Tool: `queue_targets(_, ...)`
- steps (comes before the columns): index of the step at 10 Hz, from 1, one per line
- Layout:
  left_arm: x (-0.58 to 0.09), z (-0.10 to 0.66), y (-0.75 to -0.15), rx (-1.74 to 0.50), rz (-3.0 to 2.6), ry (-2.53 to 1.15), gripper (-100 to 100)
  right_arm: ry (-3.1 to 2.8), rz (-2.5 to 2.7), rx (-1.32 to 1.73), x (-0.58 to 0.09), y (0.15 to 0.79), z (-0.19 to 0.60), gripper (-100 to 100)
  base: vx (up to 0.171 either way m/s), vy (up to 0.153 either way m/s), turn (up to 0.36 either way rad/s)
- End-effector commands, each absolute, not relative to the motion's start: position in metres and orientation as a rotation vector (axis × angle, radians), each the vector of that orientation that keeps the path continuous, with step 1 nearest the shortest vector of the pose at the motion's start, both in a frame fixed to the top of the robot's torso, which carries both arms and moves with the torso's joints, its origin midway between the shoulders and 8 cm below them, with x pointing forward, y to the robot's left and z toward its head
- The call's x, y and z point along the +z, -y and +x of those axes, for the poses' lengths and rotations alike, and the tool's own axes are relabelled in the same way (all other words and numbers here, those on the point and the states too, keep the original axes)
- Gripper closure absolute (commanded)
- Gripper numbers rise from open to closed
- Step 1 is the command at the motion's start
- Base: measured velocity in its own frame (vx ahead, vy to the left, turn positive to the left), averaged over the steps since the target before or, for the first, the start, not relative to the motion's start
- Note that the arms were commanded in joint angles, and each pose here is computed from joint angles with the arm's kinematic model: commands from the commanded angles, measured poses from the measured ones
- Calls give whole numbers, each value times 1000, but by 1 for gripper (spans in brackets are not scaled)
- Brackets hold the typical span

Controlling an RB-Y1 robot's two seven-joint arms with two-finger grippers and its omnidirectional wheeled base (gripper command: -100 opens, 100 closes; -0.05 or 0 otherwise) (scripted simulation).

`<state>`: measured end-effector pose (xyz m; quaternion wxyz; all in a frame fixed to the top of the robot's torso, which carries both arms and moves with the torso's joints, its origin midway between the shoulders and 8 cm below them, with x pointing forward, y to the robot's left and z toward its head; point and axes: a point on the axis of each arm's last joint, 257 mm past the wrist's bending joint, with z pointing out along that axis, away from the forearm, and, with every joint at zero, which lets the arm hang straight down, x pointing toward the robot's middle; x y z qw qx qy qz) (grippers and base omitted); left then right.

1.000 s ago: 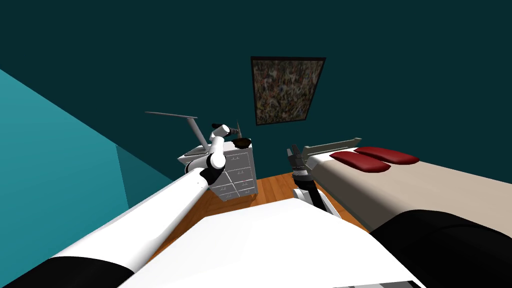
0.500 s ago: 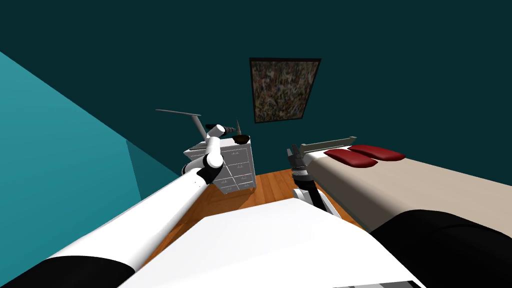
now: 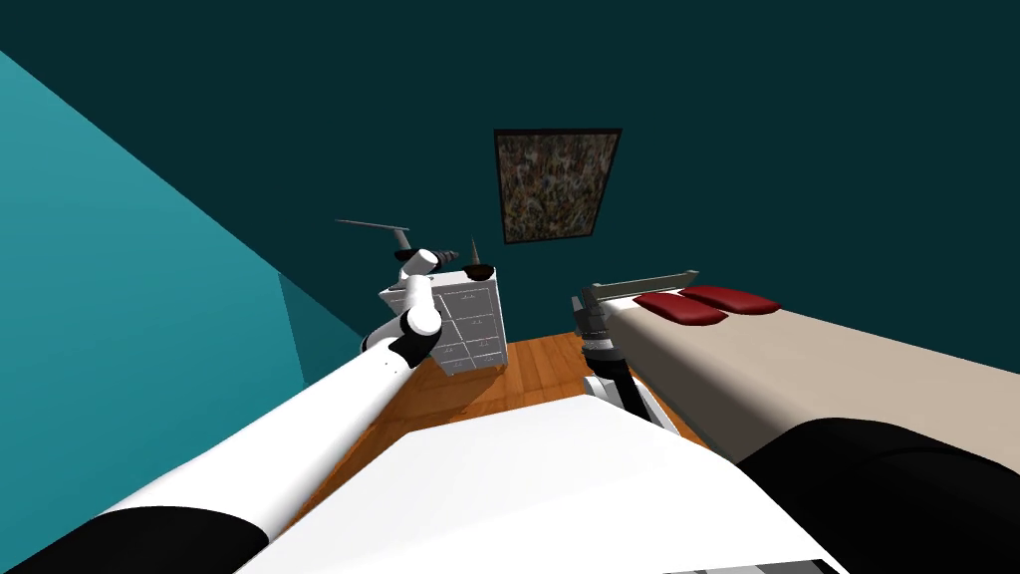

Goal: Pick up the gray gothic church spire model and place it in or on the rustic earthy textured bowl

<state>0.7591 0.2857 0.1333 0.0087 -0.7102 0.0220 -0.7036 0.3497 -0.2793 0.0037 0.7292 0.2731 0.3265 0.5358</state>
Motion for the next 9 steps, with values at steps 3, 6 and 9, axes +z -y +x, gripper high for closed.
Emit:
queue_targets(3, 142, 759, -316, -2243, -2189, 46, -100, -720, 602, 1180, 4, 279, 350, 0, -77, -27, 7)
queue_targets(6, 148, 754, -347, -2283, -2172, 176, -100, -719, 602, 1180, 4, 279, 350, 0, -102, -58, 30)
queue_targets(9, 136, 758, -323, -2241, -2282, 119, -100, -720, 602, 1180, 3, 279, 350, 0, 114, -101, 64)
